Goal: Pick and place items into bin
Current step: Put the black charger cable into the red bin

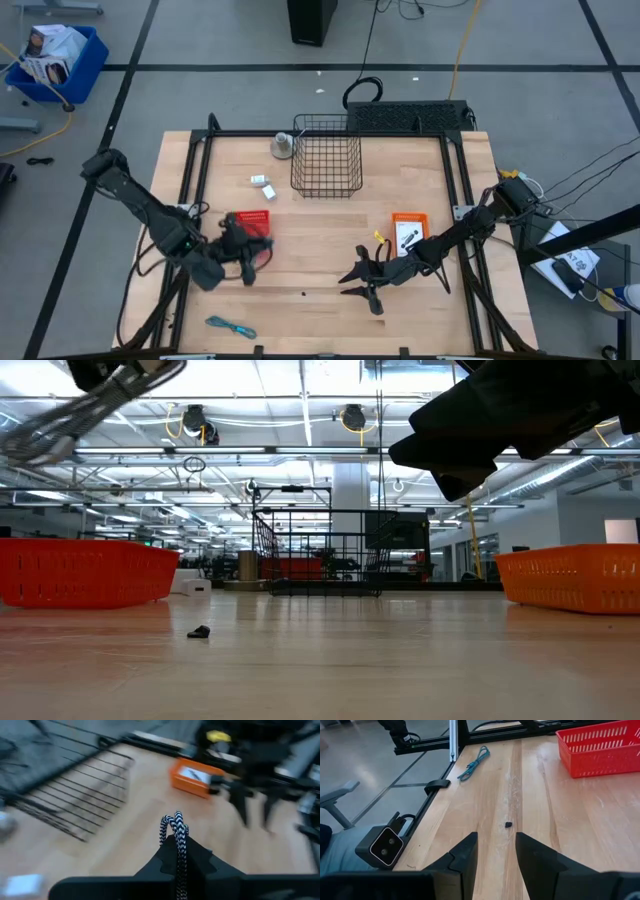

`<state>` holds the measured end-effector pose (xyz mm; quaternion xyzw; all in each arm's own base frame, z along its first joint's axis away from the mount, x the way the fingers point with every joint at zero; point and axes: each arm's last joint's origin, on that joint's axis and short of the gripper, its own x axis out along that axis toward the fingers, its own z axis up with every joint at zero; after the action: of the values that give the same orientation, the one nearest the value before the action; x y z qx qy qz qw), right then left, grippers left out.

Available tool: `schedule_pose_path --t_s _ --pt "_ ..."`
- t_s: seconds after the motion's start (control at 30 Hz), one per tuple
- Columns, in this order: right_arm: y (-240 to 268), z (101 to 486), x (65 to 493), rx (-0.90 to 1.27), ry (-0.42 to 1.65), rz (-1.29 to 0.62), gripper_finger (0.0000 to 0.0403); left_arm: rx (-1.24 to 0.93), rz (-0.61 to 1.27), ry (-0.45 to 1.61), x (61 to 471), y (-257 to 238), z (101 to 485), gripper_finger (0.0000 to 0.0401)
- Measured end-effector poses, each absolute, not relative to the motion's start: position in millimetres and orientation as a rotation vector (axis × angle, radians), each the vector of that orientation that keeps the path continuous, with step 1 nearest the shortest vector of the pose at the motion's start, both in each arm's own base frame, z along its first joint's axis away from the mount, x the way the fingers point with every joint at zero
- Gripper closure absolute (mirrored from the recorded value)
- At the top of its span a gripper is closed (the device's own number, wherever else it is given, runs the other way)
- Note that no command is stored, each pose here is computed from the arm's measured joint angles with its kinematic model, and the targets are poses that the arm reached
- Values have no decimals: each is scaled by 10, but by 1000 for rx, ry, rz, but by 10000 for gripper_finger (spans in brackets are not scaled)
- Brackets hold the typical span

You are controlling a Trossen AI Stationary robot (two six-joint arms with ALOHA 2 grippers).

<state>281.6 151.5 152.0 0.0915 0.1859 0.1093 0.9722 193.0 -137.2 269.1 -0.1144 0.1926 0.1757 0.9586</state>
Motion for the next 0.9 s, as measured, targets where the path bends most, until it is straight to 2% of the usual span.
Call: schedule_pose_path --t_s 0.23,0.47,0.63,0.8,0.9 --pt "1579 1520 2780 180 378 243 277 -199 523 409 1967 -1083 2677 365" --pt "1603 1520 2766 178 378 250 277 -233 753 464 1991 -853 2489 391" --pt "1602 1520 2767 178 378 249 277 -266 762 555 2056 -814 2389 366" --pt "1602 1520 2767 178 378 249 277 -267 764 614 2052 -816 2331 361" --pt "1604 1520 2766 185 378 247 277 -353 815 605 2023 -791 2318 360"
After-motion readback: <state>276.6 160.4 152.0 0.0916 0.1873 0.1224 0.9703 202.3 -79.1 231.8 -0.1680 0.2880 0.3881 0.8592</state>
